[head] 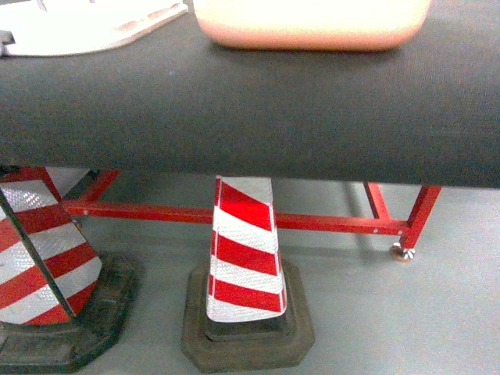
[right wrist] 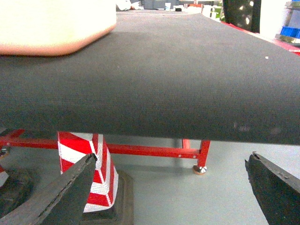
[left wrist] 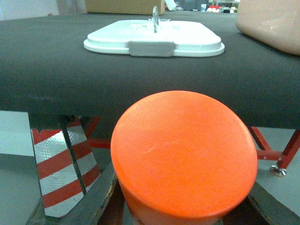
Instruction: Pick capacitor and pack into box
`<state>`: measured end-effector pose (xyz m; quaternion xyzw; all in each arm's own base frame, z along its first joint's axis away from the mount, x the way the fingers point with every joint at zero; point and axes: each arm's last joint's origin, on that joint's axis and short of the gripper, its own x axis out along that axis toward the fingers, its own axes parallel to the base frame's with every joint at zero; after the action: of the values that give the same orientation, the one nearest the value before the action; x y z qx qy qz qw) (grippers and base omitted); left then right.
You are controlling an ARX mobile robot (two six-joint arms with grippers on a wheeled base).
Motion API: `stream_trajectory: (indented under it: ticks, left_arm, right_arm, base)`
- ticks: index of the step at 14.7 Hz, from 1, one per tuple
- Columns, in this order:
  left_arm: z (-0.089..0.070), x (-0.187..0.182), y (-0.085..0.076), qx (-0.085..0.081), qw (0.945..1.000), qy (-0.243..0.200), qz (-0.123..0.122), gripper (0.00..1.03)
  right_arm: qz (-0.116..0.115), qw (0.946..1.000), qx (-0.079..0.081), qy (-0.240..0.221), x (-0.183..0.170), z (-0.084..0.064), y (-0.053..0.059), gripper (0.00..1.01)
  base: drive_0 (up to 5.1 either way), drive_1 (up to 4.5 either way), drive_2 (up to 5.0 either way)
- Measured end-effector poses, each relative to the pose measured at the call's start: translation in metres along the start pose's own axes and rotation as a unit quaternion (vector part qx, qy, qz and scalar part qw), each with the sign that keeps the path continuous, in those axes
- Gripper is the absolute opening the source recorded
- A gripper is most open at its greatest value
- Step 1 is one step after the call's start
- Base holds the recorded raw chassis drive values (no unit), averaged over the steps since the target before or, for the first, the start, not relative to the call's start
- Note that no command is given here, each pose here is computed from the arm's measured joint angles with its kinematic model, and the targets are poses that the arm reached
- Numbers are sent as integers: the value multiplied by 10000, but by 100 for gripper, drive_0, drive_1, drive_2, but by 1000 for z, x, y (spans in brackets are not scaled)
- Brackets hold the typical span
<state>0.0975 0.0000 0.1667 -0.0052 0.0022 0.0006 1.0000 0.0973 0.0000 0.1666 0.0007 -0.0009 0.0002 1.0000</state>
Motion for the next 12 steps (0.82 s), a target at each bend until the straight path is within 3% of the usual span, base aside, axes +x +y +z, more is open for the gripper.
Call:
stream_trajectory:
  ticks: [12]
  left_arm:
    - [1, 0, 0, 23, 10000, -32, 0, 44]
  right_arm:
    - [-2, 10000, 8, -25, 0, 0, 0, 98]
  base:
    - [0, 0, 0]
